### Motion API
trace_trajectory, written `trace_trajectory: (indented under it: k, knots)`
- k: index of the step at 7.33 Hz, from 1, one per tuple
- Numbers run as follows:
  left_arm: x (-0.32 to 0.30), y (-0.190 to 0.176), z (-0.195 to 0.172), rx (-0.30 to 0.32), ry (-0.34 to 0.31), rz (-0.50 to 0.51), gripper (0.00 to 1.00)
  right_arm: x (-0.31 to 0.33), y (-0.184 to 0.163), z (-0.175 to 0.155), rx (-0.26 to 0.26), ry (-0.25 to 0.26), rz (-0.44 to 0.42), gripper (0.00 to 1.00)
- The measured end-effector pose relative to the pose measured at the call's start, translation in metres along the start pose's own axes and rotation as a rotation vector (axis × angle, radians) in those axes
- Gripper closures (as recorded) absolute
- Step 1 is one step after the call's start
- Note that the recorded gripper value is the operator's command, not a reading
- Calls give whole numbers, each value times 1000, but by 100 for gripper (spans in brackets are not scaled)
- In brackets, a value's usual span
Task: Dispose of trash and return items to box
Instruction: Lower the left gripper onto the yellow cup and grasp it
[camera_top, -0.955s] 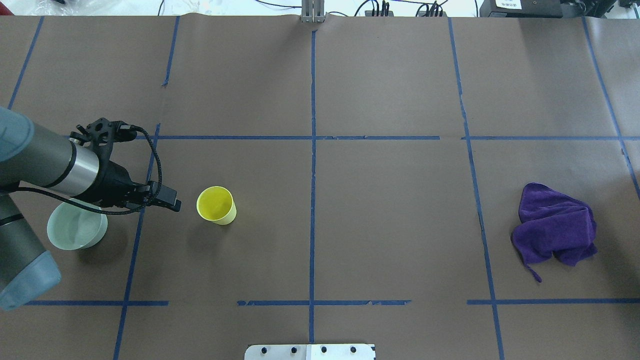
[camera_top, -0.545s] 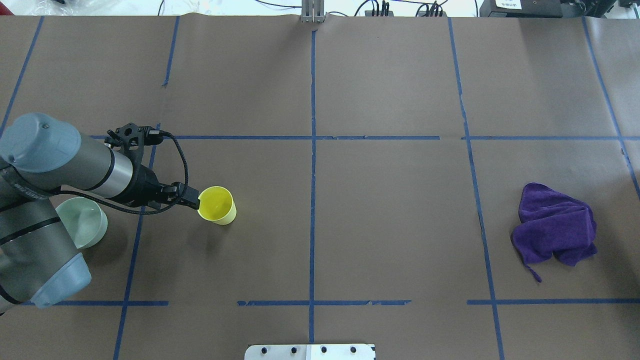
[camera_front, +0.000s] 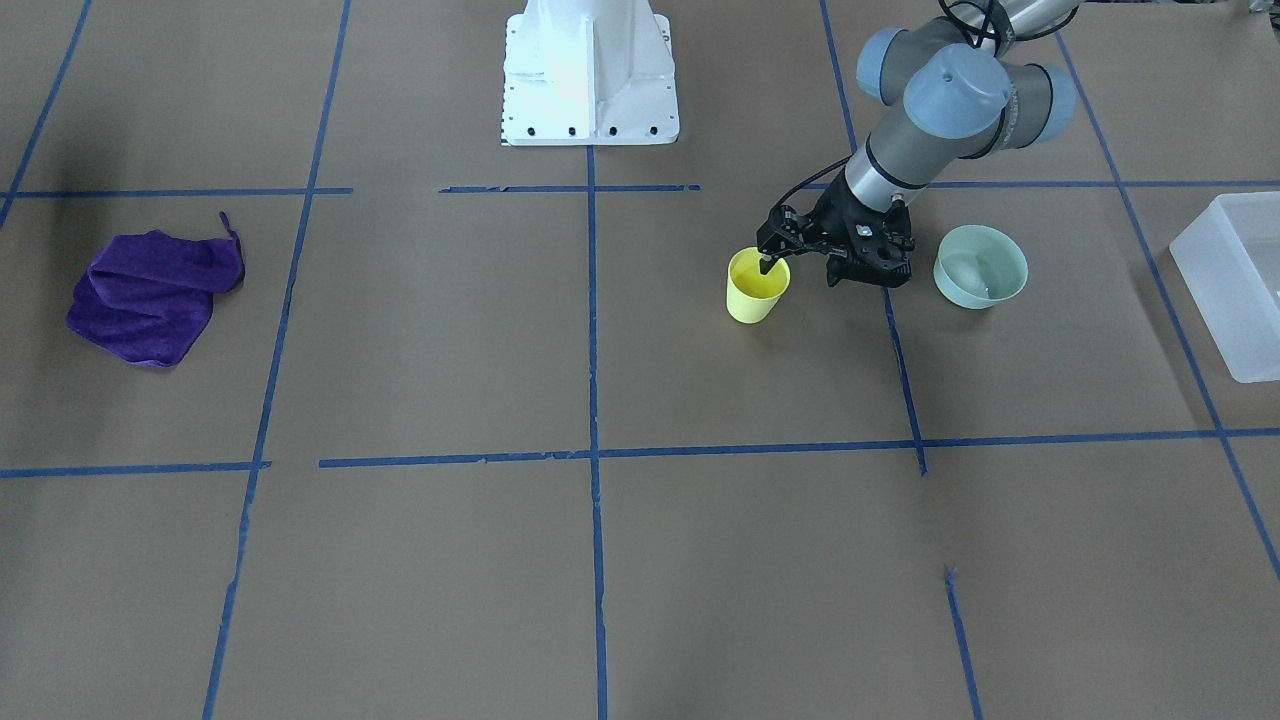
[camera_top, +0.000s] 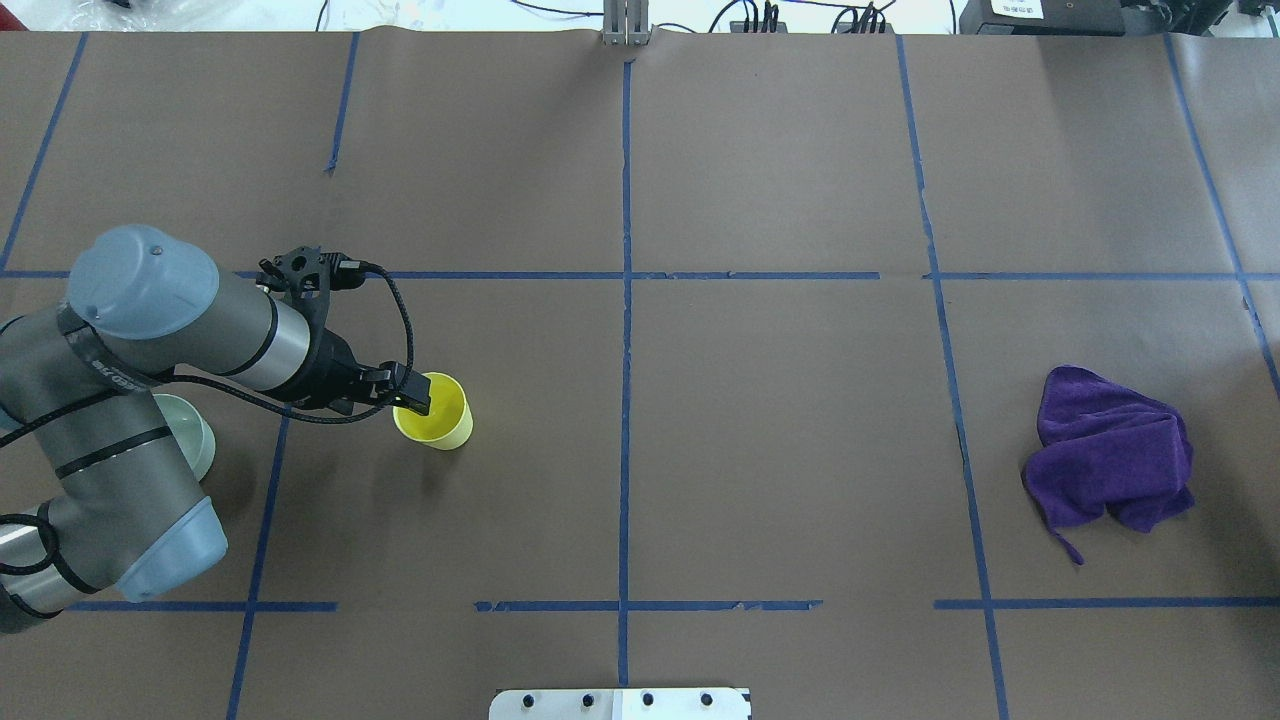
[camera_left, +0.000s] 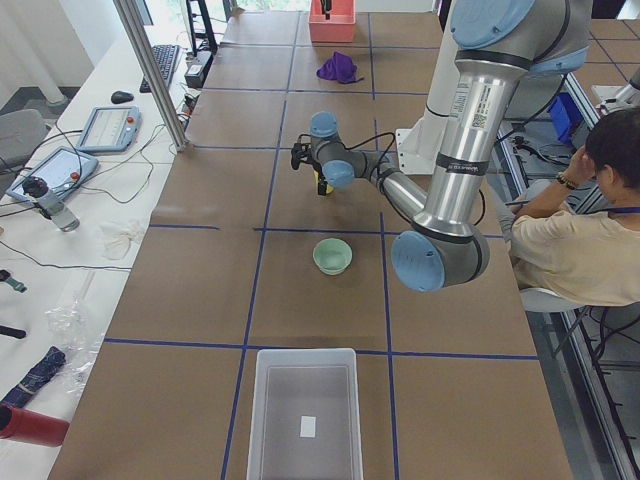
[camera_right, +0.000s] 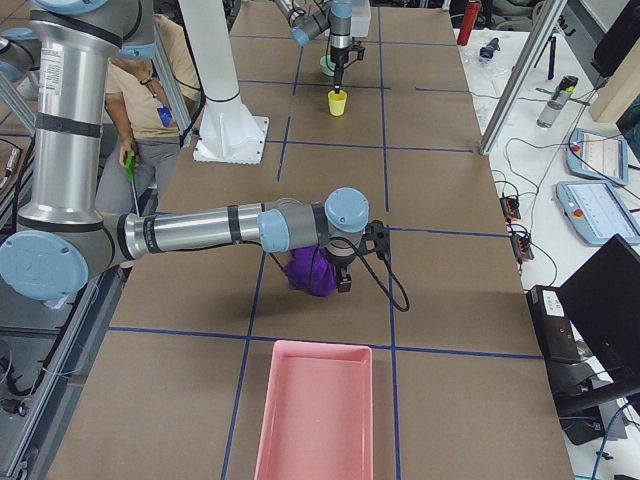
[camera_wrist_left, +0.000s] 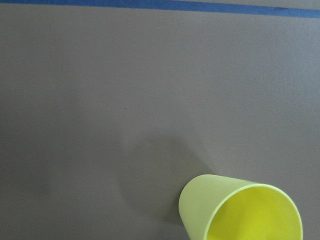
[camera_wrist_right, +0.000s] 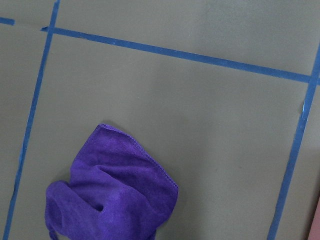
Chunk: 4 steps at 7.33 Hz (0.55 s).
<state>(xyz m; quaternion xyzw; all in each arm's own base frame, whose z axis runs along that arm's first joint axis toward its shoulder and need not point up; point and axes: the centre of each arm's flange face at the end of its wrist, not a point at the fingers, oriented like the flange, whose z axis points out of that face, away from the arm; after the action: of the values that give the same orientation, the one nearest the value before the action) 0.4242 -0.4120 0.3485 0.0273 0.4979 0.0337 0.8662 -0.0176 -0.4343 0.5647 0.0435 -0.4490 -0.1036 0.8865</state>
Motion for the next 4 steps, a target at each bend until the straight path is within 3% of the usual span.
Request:
trace_trajectory:
  k: [2, 3, 4]
  knots:
    - [6, 10, 24, 10, -34, 16, 64, 0, 0, 0, -1, 0, 1, 0]
    - [7, 15, 35, 20, -53, 24, 79, 1, 0, 1, -2, 0, 2, 0]
    - [9, 17, 40, 25, -61, 28, 100, 1, 0, 1, -2, 0, 3, 0]
